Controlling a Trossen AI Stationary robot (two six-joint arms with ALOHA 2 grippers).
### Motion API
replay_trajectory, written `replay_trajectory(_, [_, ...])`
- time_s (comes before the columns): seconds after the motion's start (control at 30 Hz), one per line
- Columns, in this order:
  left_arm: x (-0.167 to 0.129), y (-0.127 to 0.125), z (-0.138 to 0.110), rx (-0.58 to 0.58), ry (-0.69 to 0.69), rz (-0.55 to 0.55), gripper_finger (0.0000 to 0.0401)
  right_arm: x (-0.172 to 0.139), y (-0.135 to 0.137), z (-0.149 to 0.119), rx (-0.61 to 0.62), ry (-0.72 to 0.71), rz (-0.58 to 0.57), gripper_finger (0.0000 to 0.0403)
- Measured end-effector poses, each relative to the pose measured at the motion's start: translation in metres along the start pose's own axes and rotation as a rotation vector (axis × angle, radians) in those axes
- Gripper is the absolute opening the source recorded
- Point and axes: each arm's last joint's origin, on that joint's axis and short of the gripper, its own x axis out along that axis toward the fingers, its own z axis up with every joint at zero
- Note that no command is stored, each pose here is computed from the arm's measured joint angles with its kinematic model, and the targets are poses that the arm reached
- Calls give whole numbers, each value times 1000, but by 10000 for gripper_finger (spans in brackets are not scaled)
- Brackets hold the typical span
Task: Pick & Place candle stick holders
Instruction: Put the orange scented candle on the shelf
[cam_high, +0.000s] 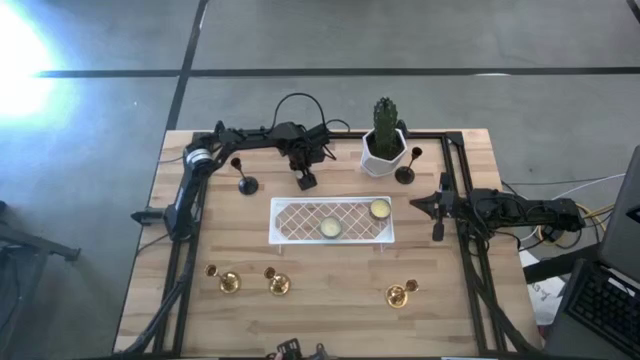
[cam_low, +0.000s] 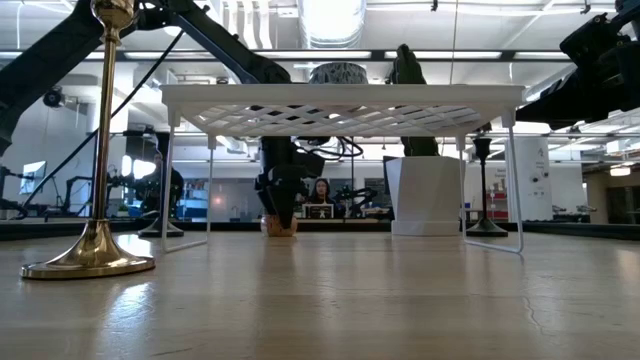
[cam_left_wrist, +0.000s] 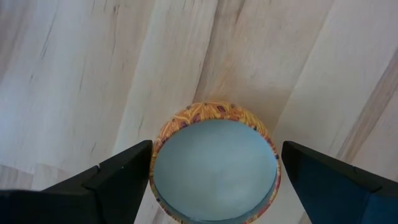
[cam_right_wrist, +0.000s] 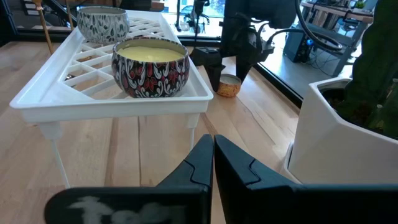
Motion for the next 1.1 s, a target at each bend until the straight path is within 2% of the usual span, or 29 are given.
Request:
replay_trajectory(0.4, [9,-2,-7,13,31,-5,345,0,0,0,0,0,0,8])
replay_trajectory(1.1, [16,-2,-5,23,-31,7,342,0,0,0,0,0,0,8])
